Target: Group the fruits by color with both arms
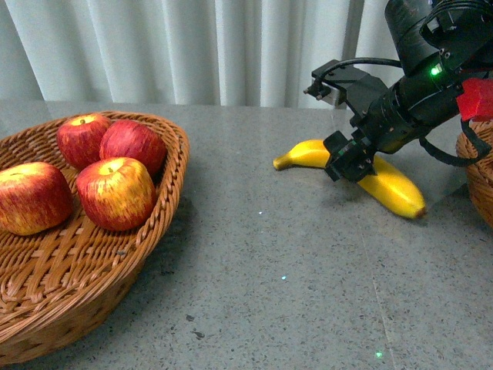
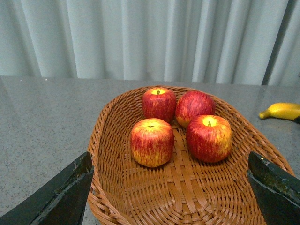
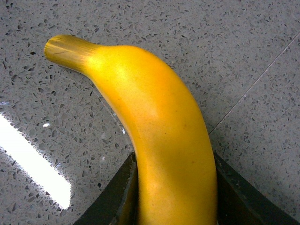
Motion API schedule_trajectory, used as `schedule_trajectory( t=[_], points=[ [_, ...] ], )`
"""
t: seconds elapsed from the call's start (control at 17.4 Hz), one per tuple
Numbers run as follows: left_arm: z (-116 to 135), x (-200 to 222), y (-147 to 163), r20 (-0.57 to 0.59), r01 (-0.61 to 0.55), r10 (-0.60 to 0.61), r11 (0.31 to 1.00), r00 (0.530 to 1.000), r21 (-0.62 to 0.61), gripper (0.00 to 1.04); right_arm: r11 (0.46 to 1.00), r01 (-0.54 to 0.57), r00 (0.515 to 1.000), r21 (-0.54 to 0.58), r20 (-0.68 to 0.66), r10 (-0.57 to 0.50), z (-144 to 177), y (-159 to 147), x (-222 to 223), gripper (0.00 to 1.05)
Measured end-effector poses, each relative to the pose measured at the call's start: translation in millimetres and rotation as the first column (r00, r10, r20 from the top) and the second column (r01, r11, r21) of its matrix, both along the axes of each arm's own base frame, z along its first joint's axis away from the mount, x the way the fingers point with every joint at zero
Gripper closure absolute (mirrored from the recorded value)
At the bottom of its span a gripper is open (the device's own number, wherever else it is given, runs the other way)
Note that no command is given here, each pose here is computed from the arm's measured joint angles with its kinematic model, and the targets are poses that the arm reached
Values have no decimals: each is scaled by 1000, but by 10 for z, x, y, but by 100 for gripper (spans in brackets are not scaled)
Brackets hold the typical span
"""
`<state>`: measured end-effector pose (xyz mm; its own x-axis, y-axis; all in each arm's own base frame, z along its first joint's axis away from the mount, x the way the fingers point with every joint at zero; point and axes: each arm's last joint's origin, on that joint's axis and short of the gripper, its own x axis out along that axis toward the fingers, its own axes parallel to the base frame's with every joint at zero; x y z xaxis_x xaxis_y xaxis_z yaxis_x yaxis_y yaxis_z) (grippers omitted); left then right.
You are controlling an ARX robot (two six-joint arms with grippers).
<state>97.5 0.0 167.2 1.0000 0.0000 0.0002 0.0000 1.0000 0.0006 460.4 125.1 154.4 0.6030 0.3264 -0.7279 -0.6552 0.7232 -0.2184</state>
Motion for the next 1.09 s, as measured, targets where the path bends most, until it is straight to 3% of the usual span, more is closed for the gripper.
schedule_trajectory(
  t=[0.06, 0.17, 0.29, 0.4, 0.86, 1.09],
  points=[
    [0, 0, 0, 0, 0, 0, 1000, 1000, 0, 7, 1000, 2, 1000, 7, 20, -2, 8, 2, 7, 69],
    [0, 0, 0, 0, 0, 0, 1000, 1000, 0, 7, 996, 34, 997, 84, 70, -40, 122, -1, 41, 69],
    [0, 0, 0, 0, 0, 0, 1000, 1000, 0, 7, 973, 65, 987, 222, 129, -96, 446, -106, 55, 69],
    [0, 0, 0, 0, 0, 0, 1000, 1000, 0, 7, 913, 81, 962, 400, 209, -177, 911, -380, 10, 69],
    [0, 0, 0, 0, 0, 0, 1000, 1000, 0, 7, 793, 99, 921, 601, 246, -301, 1352, -985, -249, 69],
    [0, 0, 0, 0, 0, 0, 1000, 1000, 0, 7, 767, 133, 905, 627, 240, -352, 1365, -1313, -416, 69]
  ],
)
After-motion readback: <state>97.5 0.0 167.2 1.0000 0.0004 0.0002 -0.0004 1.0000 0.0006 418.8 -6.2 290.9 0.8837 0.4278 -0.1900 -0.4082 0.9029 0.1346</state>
